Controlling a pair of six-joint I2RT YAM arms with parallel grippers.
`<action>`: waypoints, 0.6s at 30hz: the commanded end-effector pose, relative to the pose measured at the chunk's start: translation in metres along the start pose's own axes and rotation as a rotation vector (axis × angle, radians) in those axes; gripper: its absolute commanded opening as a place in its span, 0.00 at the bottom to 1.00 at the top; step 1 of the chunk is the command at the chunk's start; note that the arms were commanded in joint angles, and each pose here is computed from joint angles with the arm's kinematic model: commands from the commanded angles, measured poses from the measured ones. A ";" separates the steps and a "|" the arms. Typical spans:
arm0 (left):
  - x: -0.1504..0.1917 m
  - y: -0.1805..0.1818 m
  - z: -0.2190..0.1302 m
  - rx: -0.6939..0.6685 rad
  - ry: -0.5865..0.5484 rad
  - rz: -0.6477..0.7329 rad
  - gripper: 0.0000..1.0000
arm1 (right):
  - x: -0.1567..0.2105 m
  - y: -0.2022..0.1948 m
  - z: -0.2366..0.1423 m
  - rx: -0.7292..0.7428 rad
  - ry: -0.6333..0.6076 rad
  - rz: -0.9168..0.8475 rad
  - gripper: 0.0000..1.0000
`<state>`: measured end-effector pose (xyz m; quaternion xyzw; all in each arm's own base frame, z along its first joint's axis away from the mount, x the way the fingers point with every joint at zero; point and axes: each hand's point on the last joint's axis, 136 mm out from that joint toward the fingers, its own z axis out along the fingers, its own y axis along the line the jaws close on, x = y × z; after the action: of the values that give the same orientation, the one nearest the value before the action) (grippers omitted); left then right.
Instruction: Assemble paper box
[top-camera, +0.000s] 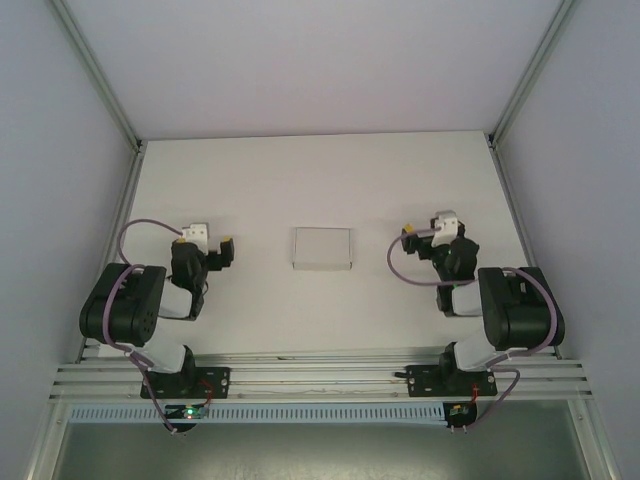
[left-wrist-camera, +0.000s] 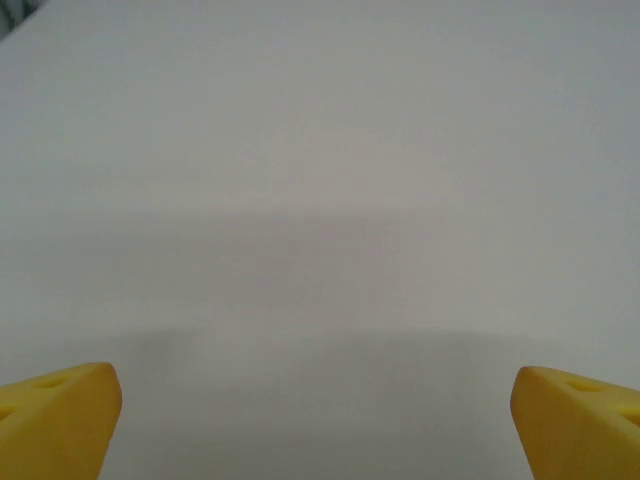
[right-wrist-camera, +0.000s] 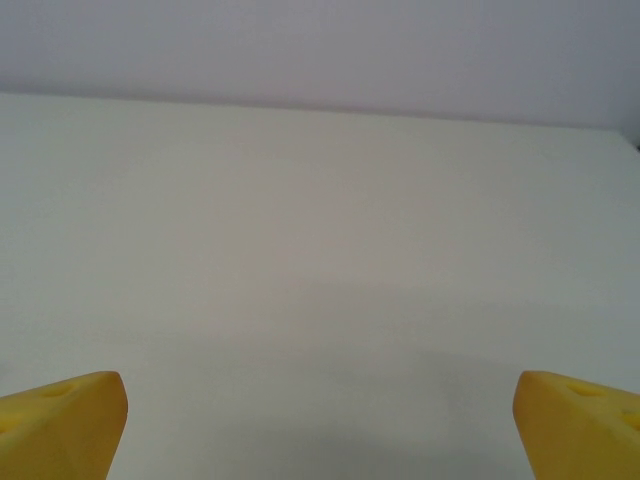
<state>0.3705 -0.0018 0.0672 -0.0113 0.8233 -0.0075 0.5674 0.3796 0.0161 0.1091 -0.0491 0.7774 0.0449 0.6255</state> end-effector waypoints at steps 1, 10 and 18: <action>-0.028 0.022 0.016 -0.113 0.007 -0.043 1.00 | -0.012 -0.010 0.007 0.051 -0.032 0.051 0.98; -0.029 0.018 0.016 -0.096 -0.006 -0.029 1.00 | -0.007 -0.017 0.008 0.130 0.018 0.026 0.98; -0.029 0.018 0.017 -0.096 -0.010 -0.029 1.00 | -0.007 -0.018 0.008 0.134 0.022 0.026 0.98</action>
<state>0.3982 0.0106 0.0885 -0.0379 0.8188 0.0163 0.5726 0.3883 -0.0007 0.1039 -0.0029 0.7946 0.0020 0.6071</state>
